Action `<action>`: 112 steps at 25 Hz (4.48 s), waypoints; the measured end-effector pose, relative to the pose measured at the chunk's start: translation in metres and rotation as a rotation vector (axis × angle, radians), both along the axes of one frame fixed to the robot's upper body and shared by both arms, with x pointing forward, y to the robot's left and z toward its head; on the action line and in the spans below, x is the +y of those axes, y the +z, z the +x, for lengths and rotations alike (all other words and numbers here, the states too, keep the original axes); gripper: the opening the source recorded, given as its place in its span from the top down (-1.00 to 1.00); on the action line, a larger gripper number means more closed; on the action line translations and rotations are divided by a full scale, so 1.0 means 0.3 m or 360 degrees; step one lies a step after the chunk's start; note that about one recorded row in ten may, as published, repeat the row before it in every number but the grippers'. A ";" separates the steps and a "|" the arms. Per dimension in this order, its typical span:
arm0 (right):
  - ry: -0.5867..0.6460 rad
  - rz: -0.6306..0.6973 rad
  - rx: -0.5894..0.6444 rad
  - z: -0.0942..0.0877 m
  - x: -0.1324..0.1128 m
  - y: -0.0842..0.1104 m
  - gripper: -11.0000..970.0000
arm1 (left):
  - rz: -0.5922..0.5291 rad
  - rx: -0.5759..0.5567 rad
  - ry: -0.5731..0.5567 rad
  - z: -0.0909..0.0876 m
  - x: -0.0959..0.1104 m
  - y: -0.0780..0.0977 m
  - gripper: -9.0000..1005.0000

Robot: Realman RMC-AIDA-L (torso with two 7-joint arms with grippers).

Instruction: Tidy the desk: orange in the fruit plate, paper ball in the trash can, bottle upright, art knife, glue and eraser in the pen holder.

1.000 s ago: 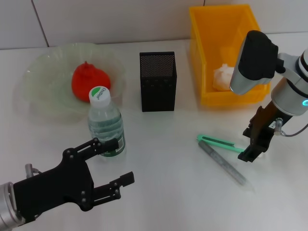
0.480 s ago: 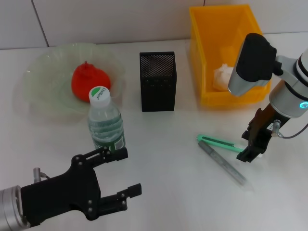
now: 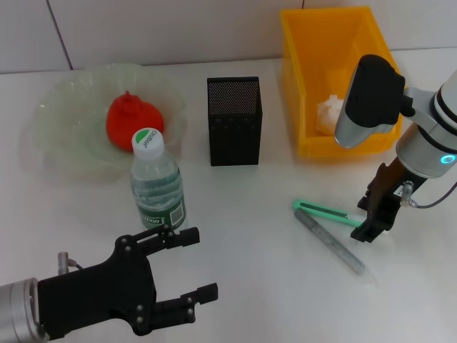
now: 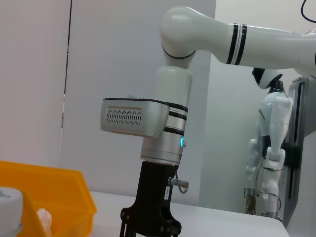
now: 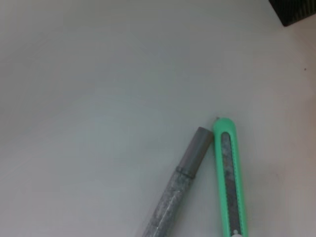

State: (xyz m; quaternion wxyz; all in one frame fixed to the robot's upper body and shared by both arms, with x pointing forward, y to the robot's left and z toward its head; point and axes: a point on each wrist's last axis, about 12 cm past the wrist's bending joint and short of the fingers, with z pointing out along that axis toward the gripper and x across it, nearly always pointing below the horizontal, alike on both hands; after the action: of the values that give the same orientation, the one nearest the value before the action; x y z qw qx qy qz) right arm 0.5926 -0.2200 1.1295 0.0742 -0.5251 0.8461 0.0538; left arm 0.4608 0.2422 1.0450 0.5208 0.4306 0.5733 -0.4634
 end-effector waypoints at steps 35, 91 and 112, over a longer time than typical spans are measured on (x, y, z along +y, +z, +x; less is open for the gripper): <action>-0.0006 -0.0036 0.0007 0.000 0.008 -0.011 0.41 | 0.0002 0.0015 -0.0015 -0.006 -0.003 -0.004 -0.54; 0.1044 -0.0643 -0.1495 -0.034 0.007 0.495 0.62 | -0.0034 0.0014 -0.0068 -0.006 -0.028 0.004 -0.54; 0.1649 -0.0838 -0.1519 0.059 0.151 0.412 0.61 | -0.0065 0.0022 -0.0058 -0.005 -0.041 0.002 -0.54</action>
State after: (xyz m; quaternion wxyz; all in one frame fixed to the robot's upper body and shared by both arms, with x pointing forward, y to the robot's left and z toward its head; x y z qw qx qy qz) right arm 0.6102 -0.1747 1.2530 0.2702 -0.8227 0.3516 -0.3558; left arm 0.4595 0.2300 1.0456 0.5170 0.4270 0.5594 -0.4873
